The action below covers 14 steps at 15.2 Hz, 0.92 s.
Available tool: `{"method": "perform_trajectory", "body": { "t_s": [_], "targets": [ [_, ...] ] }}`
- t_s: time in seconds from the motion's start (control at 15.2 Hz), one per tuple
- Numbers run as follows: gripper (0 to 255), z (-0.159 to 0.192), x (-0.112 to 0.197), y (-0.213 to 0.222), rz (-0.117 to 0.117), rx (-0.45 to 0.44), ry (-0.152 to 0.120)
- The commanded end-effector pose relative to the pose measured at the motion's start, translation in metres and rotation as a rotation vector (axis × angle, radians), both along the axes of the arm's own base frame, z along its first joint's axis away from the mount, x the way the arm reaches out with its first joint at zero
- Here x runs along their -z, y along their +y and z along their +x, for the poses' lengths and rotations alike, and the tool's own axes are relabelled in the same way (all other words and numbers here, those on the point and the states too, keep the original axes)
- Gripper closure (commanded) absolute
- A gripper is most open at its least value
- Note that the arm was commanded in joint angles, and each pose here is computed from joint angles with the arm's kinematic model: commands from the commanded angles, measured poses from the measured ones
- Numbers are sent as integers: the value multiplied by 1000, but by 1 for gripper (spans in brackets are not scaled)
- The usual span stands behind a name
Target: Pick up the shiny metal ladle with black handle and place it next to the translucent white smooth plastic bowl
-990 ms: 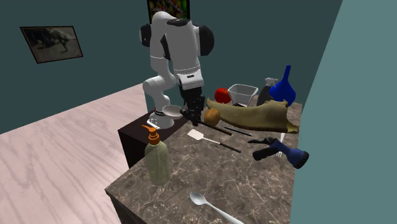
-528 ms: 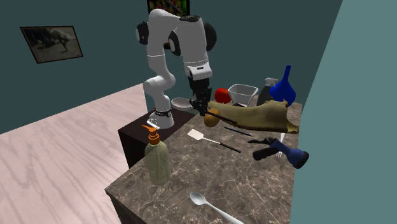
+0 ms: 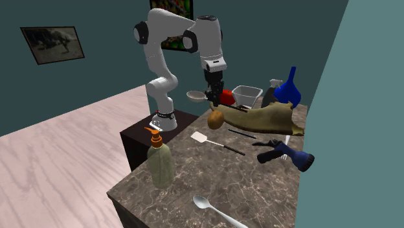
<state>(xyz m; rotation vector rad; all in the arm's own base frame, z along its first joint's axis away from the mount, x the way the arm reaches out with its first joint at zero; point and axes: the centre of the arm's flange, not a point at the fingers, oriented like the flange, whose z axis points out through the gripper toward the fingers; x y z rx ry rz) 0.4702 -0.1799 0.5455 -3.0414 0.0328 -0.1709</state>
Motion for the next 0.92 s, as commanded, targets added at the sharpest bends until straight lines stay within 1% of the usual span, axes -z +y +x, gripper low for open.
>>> {"method": "perform_trajectory", "body": {
  "t_s": [0.0,0.86],
  "targets": [
    [255,-4,2,23,0,2,0],
    [255,-20,2,194,0,2,0]
  ]
}}
